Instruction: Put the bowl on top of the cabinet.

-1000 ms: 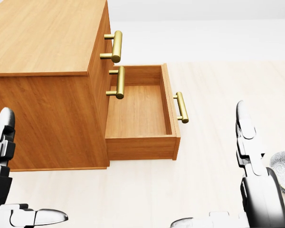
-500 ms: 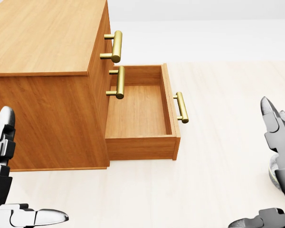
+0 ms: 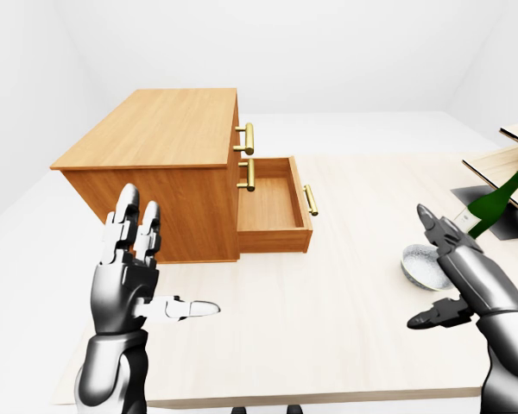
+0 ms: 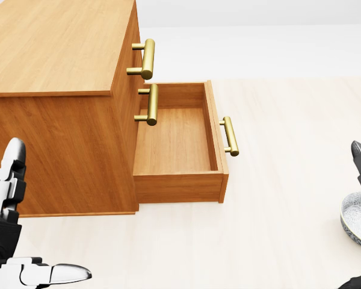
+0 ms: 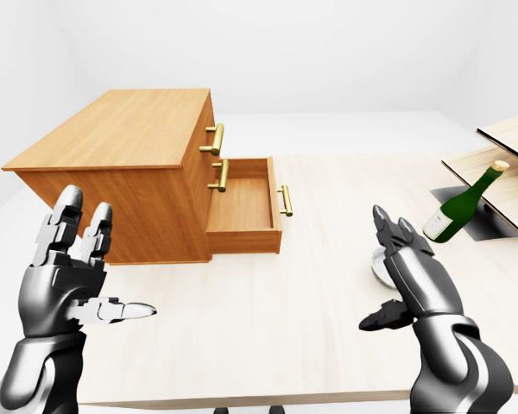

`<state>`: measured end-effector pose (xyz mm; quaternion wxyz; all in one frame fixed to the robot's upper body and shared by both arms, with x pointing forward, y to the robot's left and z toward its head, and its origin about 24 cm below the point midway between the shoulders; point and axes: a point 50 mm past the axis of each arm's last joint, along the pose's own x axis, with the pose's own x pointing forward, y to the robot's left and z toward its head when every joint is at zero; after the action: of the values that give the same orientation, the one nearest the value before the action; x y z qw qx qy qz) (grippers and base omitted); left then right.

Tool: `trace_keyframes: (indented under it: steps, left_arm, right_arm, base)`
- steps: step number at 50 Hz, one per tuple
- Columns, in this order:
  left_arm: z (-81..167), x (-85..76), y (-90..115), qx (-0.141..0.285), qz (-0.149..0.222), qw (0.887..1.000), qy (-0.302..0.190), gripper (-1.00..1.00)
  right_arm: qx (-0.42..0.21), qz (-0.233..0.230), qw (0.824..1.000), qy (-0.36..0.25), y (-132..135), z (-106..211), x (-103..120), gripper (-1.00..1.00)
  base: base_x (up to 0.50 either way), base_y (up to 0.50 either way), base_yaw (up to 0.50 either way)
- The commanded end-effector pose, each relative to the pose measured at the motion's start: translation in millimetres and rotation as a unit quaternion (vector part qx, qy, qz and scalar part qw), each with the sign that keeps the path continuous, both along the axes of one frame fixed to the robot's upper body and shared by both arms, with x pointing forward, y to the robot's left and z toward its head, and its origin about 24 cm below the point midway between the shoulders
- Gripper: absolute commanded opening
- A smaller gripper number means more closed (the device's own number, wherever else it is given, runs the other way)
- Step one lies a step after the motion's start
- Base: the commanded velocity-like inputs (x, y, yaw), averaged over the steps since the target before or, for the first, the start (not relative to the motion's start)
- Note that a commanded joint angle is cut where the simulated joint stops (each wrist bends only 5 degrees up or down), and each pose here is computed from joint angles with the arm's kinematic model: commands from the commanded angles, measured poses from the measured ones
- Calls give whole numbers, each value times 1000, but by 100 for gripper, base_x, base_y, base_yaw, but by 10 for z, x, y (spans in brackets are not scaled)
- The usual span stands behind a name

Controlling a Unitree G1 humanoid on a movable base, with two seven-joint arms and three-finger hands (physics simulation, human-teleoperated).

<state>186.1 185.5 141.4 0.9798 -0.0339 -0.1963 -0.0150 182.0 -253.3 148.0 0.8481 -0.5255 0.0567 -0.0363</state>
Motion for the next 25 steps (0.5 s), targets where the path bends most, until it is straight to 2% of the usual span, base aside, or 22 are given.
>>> trace_keyframes:
  steps: [1, 7, 11, 25]
  left_arm:
    - [-81, 78, -17, -5, 2, 1000, 18, 100]
    - [-77, 72, -17, -5, 1, 1000, 17, 100]
    - [-76, 57, -22, -4, 1, 1000, 17, 100]
    - [-69, 50, -13, -6, 1, 1000, 15, 100]
  right_arm:
    - [-25, -34, 999, 7, -213, 37, 78, 100]
    - [-36, -48, 998, 16, -311, 41, 114, 100]
    - [-29, -56, 997, 52, -395, -95, 169, 100]
    - [5, -81, 991, 108, -625, -341, 163, 100]
  base:
    - [0, 0, 0]
    - [0, 0, 0]
    - [0, 0, 0]
    - [0, 0, 0]
